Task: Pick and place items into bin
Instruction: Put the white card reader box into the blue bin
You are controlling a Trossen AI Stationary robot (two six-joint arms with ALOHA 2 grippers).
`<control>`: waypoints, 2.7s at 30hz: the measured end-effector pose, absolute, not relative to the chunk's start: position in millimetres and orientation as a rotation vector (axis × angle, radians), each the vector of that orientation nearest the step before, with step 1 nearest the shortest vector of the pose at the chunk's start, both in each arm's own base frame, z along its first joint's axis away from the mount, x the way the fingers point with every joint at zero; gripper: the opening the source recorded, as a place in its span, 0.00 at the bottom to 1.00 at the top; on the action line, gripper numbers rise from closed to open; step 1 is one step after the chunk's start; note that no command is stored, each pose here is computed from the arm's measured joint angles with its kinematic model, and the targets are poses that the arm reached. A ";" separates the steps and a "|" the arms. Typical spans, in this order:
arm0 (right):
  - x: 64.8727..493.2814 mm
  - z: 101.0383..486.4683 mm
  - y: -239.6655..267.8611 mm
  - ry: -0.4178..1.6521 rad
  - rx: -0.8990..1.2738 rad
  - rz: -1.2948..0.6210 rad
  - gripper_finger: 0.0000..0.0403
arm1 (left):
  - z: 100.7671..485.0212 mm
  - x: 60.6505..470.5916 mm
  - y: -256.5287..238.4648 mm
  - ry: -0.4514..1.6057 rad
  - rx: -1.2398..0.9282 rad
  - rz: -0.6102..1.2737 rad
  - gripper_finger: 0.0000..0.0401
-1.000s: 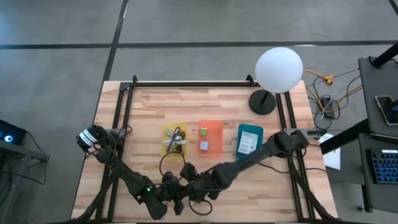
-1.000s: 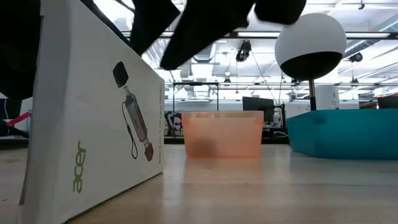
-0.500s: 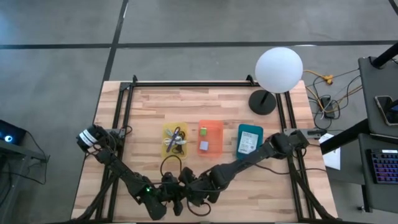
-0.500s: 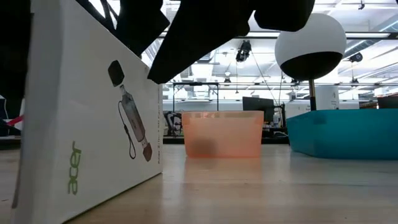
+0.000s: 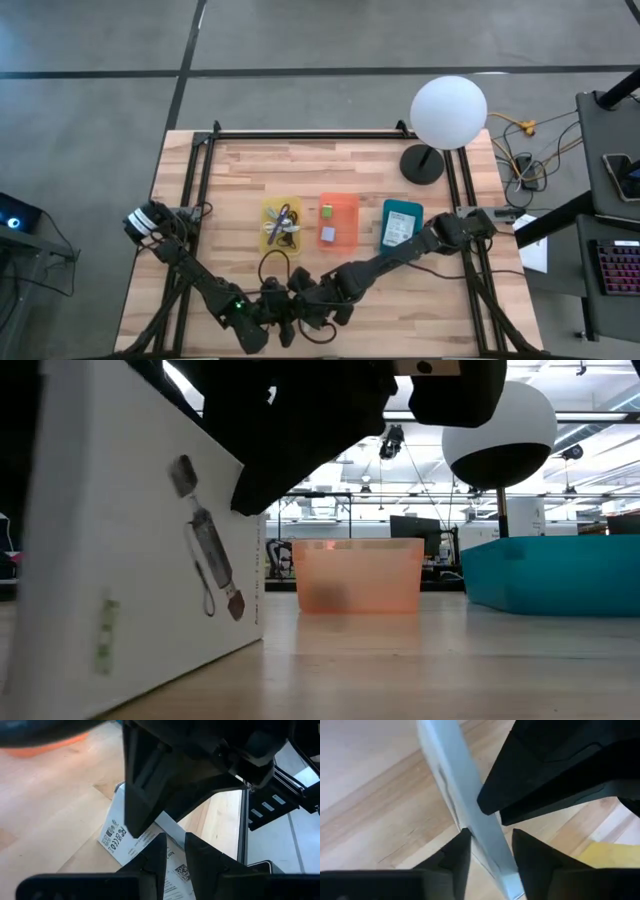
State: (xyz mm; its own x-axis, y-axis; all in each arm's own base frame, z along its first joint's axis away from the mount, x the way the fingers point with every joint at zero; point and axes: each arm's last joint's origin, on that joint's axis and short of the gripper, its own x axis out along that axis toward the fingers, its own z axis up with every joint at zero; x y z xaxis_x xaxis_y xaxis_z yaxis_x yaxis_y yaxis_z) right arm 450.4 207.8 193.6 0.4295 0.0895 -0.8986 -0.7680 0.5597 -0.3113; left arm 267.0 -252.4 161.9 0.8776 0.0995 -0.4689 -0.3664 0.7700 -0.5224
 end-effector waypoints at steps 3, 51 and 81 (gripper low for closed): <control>449.8 193.4 207.8 0.994 -0.811 0.616 0.24 | 162.7 266.8 -252.4 0.436 -0.645 0.260 0.13; 194.8 313.8 124.5 0.669 1.091 -1.141 0.11 | 221.7 228.4 -213.0 0.523 -0.724 0.365 0.13; 204.0 198.9 88.2 0.585 1.359 -1.190 0.12 | 222.8 233.2 -197.0 0.552 -0.675 0.413 0.13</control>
